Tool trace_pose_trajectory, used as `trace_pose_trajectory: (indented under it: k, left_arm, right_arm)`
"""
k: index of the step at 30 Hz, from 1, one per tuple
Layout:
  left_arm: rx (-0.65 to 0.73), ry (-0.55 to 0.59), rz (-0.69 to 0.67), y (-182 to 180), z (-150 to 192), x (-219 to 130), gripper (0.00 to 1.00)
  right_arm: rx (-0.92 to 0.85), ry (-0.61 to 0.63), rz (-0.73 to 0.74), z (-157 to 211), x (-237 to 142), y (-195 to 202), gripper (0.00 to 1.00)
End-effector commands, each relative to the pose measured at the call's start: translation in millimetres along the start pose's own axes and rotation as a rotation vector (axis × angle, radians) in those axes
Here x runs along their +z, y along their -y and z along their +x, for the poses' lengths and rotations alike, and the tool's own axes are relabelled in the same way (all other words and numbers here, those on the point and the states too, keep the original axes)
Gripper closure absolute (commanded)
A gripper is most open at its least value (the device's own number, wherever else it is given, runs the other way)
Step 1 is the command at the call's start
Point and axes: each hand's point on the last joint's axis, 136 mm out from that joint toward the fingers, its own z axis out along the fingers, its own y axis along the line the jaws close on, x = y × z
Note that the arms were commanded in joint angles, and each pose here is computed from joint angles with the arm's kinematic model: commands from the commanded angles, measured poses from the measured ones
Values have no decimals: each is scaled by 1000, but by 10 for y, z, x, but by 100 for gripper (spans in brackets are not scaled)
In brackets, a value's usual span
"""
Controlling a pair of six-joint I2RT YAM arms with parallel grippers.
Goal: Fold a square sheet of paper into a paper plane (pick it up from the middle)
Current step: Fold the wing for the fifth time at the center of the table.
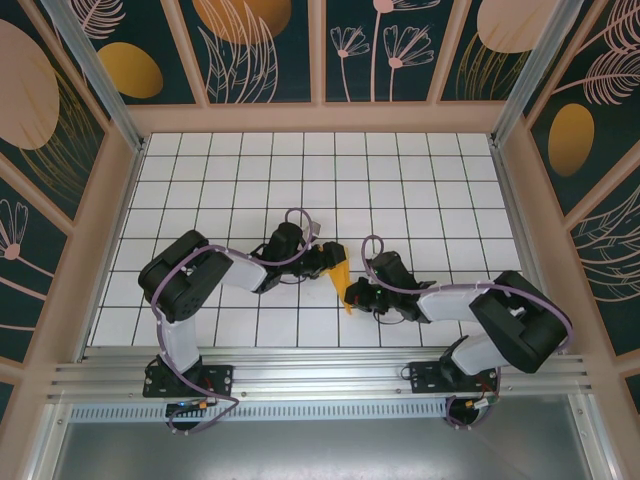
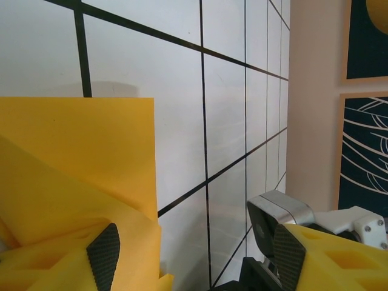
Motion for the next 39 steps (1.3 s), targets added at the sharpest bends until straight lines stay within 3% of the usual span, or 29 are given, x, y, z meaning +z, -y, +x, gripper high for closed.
trace_pose_trajectory:
  k: [1, 11, 18, 28, 35, 39]
  left_arm:
    - [59, -12, 7, 100, -20, 33, 29]
    - [130, -7, 66, 464, -25, -152, 25]
    - [143, -92, 81, 442, 206, -88, 31]
    - [135, -44, 62, 373, 245, -193, 33]
    - [153, -110, 97, 379, 289, -21, 33]
    - [130, -119, 50, 183, 298, 73, 33]
  right_arm:
    - [43, -52, 35, 113, 51, 195, 100]
    - [66, -67, 54, 101, 61, 312, 100]
    - [73, -62, 61, 80, 47, 346, 100]
    - [87, -60, 70, 74, 52, 378, 100]
    - [88, -57, 73, 73, 48, 385, 100]
    - [85, -57, 64, 66, 41, 359, 100]
